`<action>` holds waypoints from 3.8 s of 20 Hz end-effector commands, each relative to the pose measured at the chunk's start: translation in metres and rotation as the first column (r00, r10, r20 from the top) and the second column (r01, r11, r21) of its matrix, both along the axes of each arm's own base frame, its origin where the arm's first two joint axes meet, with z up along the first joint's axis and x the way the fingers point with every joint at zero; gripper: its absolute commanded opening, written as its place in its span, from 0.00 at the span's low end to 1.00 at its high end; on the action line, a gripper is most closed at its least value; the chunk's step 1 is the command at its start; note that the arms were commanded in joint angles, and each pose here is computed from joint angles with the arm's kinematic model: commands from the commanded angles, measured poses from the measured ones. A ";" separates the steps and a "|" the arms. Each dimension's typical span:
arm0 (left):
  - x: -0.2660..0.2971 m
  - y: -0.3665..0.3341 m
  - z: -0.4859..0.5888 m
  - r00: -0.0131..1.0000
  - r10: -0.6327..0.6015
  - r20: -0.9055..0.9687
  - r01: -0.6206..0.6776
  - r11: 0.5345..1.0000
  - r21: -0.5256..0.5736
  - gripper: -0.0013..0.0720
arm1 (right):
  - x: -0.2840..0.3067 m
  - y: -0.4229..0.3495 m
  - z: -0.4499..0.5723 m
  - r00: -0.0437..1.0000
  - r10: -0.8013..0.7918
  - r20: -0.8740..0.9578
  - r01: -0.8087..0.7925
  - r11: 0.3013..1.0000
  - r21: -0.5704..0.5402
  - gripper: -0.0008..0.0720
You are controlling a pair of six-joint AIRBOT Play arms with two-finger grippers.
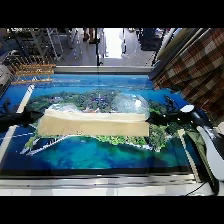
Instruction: Fold the clothes and pants, and hang the long-sleeved shirts on hangers.
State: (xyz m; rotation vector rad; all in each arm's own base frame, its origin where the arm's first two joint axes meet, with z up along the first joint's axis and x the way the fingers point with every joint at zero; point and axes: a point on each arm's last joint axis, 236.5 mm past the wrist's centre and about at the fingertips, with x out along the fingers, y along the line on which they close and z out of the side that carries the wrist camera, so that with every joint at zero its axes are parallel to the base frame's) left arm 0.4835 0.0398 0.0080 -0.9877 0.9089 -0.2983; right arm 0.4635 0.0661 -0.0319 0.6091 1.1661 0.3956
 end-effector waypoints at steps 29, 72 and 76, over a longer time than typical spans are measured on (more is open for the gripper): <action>-0.058 -0.194 -0.087 0.710 -0.667 -0.226 0.700 0.632 0.332 0.02 | -0.063 -0.128 0.084 0.991 0.020 -0.129 -0.088 0.834 -0.545 0.03; -0.019 -0.177 -0.101 0.774 -0.575 -0.266 0.630 0.652 0.421 0.02 | -0.019 0.188 -0.054 0.905 0.388 -0.174 -0.308 0.880 0.361 0.87; -0.044 -0.187 -0.062 0.702 -0.650 -0.291 0.710 0.612 0.348 0.02 | -0.013 0.224 -0.016 0.889 0.444 -0.114 -0.378 0.851 0.365 0.03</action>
